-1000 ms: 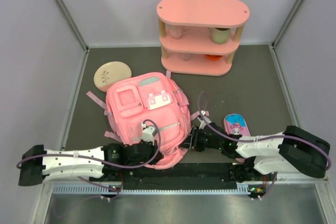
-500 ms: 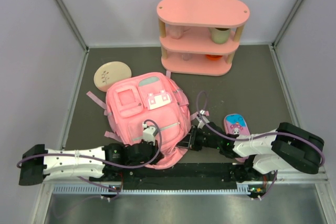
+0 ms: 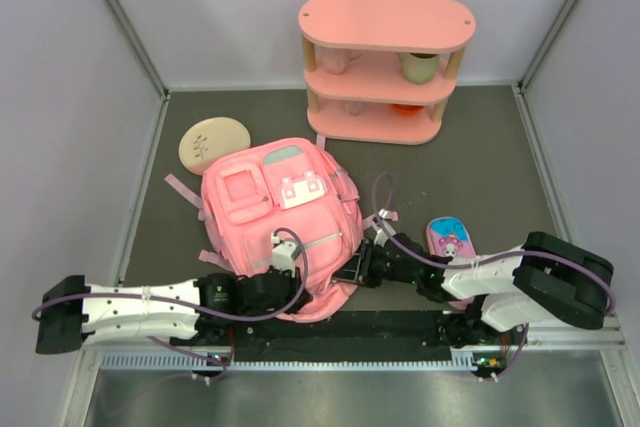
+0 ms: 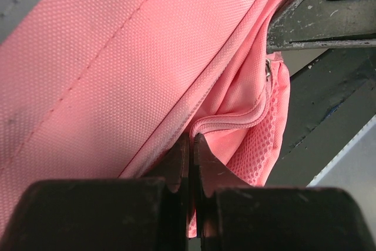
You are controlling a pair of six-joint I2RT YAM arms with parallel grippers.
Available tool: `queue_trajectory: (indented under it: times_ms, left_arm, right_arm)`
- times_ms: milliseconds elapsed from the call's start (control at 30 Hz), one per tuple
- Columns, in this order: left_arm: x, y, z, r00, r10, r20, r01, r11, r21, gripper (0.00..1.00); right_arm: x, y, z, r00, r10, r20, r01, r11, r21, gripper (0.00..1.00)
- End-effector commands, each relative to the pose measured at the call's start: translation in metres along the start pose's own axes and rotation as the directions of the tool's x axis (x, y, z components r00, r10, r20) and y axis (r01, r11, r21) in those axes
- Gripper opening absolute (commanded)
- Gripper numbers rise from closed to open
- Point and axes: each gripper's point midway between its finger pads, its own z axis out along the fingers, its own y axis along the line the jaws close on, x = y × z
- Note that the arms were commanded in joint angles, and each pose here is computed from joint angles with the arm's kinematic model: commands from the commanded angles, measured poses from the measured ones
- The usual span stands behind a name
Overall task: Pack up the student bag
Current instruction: Zip the student bag at the center of the board.
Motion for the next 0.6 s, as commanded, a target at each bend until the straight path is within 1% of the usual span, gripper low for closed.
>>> queue_trajectory:
  times_ms: [0,33,100,133,167,267,300,367,433,467,500,533,567]
  left_arm:
    - [0.008,0.008,0.003,1.0,0.0,-0.018,0.0,1.0,-0.021,0.0]
    - [0.007,0.008,0.002,1.0,-0.003,-0.017,0.003,1.0,-0.02,0.0]
    - [0.008,0.008,0.002,1.0,-0.002,-0.018,0.002,1.0,-0.018,0.0]
    - [0.008,0.008,0.002,1.0,-0.003,-0.019,0.003,1.0,-0.019,0.0]
    - [0.008,0.008,0.002,1.0,-0.008,-0.018,0.007,1.0,-0.016,0.0]
    - [0.008,0.01,0.001,1.0,-0.022,-0.013,0.022,1.0,-0.023,0.0]
    - [0.009,0.012,0.001,1.0,-0.025,-0.013,0.025,0.999,-0.029,0.0]
    - [0.008,0.012,0.0,0.999,-0.032,-0.007,0.031,0.999,-0.025,0.0]
    - [0.007,0.012,-0.002,0.999,-0.036,-0.003,0.036,0.999,-0.02,0.0]
    - [0.005,0.01,-0.004,0.999,-0.038,0.005,0.038,0.999,-0.005,0.0]
    - [0.005,0.008,-0.005,0.999,-0.037,0.007,0.037,0.999,0.01,0.0]
    - [0.005,0.007,-0.006,0.999,-0.034,0.009,0.034,0.999,0.02,0.0]
    - [0.0,0.002,-0.009,0.999,-0.031,0.025,0.029,0.998,0.049,0.0]
  right_arm:
    - [-0.009,0.055,0.009,0.999,-0.037,0.022,0.04,0.986,-0.159,0.25]
    - [-0.009,0.055,0.01,0.999,-0.04,0.022,0.043,0.986,-0.161,0.22]
    - [-0.008,0.055,0.011,0.999,-0.044,0.021,0.047,0.985,-0.166,0.12]
    - [-0.008,0.055,0.012,0.999,-0.046,0.022,0.049,0.984,-0.169,0.04]
    - [-0.009,0.057,0.011,0.999,-0.047,0.025,0.051,0.983,-0.179,0.0]
    - [-0.01,0.059,0.005,0.997,-0.063,0.039,0.069,0.978,-0.197,0.0]
    - [-0.009,0.053,0.004,0.996,-0.073,0.043,0.08,0.982,-0.174,0.0]
    - [-0.016,0.057,-0.006,0.991,-0.101,0.088,0.116,0.977,-0.18,0.0]
    - [-0.026,0.048,-0.017,0.98,-0.133,0.149,0.152,0.98,-0.129,0.0]
    - [-0.027,0.046,-0.022,0.977,-0.147,0.157,0.165,0.98,-0.109,0.0]
    - [-0.04,0.039,-0.025,0.963,-0.152,0.221,0.169,0.984,-0.059,0.0]
    - [-0.042,0.027,-0.028,0.955,-0.186,0.229,0.191,0.982,0.0,0.0]
    - [-0.05,0.035,-0.036,0.945,-0.188,0.269,0.199,0.98,-0.013,0.0]
